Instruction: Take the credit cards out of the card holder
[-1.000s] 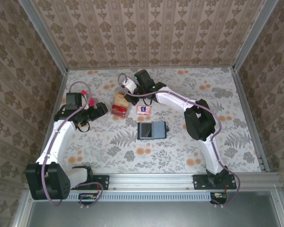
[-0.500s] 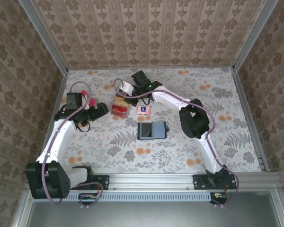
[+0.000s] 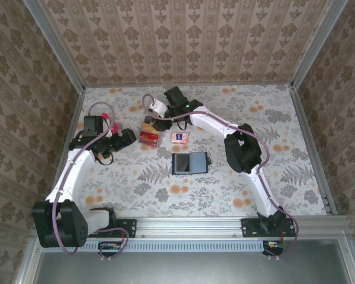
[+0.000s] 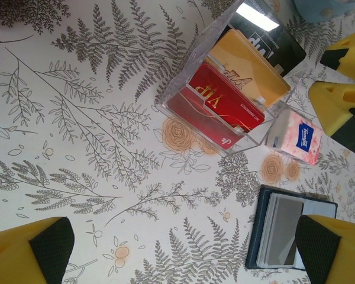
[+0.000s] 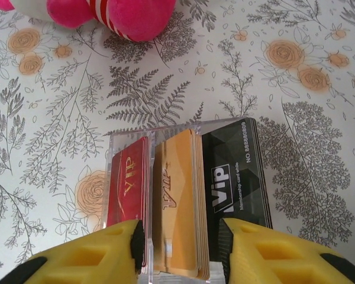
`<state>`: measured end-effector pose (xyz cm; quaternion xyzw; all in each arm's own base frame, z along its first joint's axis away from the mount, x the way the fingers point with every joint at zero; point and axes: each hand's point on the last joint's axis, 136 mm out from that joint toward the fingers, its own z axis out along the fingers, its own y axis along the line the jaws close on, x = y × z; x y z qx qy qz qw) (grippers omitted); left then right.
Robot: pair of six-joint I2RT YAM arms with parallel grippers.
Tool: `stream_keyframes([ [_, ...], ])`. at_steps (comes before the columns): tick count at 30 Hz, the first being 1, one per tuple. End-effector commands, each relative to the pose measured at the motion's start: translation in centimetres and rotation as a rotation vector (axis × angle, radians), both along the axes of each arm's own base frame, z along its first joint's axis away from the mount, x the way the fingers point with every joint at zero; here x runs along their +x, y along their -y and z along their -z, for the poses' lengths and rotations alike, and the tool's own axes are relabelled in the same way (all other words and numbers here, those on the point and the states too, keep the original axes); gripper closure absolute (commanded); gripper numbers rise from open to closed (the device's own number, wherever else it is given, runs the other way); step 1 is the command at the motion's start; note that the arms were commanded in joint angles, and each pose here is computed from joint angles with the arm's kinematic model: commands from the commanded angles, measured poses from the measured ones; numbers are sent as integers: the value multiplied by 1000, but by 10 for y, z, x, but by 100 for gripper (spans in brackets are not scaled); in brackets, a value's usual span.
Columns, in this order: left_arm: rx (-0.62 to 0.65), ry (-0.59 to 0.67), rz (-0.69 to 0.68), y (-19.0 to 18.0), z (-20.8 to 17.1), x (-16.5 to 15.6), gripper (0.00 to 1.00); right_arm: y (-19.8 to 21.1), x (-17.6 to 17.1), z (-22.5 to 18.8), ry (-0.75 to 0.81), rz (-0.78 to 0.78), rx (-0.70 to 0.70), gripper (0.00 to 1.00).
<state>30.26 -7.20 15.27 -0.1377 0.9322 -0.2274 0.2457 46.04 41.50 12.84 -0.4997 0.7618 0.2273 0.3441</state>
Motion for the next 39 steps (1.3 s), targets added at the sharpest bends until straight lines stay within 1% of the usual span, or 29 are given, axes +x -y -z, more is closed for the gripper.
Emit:
stream_keyframes([
  [1,-18,3,27,3,4,-4,0,12,-6,-60,-3,128,63,54],
  [3,-37,5,36,6,4,-5,0,29,-5,-71,-40,268,81,51],
  [5,-57,6,49,11,5,-6,0,46,-12,-79,-78,382,104,51],
  [7,-73,8,69,19,5,-8,0,68,-24,-76,-136,518,132,46],
  [9,-86,13,91,26,4,-9,0,88,-41,-68,-231,641,155,42],
  [10,-93,12,105,31,4,-11,0,99,-52,-61,-285,699,141,42],
  [14,-121,3,158,53,10,-16,0,132,-92,-30,-429,883,85,44],
  [16,-143,-7,175,64,16,-20,0,145,-112,-14,-501,965,95,44],
  [18,-166,-22,191,74,21,-23,0,152,-129,0,-558,1011,109,43],
  [21,-185,-38,220,89,27,-27,0,153,-148,18,-652,1028,130,44],
  [24,-196,-43,256,107,31,-29,0,140,-162,32,-757,980,205,47],
  [25,-198,-41,269,113,31,-30,0,135,-166,35,-791,963,237,48],
  [27,-197,-43,289,123,32,-30,0,133,-169,45,-830,968,256,50],
  [29,-188,-47,304,132,33,-30,0,134,-171,54,-849,983,235,52],
  [32,-177,-46,344,150,34,-32,3,135,-171,63,-859,996,217,55],
  [34,-170,-53,357,160,37,-32,5,135,-172,68,-873,1005,214,58],
  [36,-168,-72,372,171,42,-33,11,136,-172,73,-883,1015,209,61],
  [37,-167,-83,375,176,45,-32,14,137,-172,76,-885,1020,207,63],
  [39,-163,-115,380,185,53,-33,25,139,-173,81,-884,1024,200,65],
])
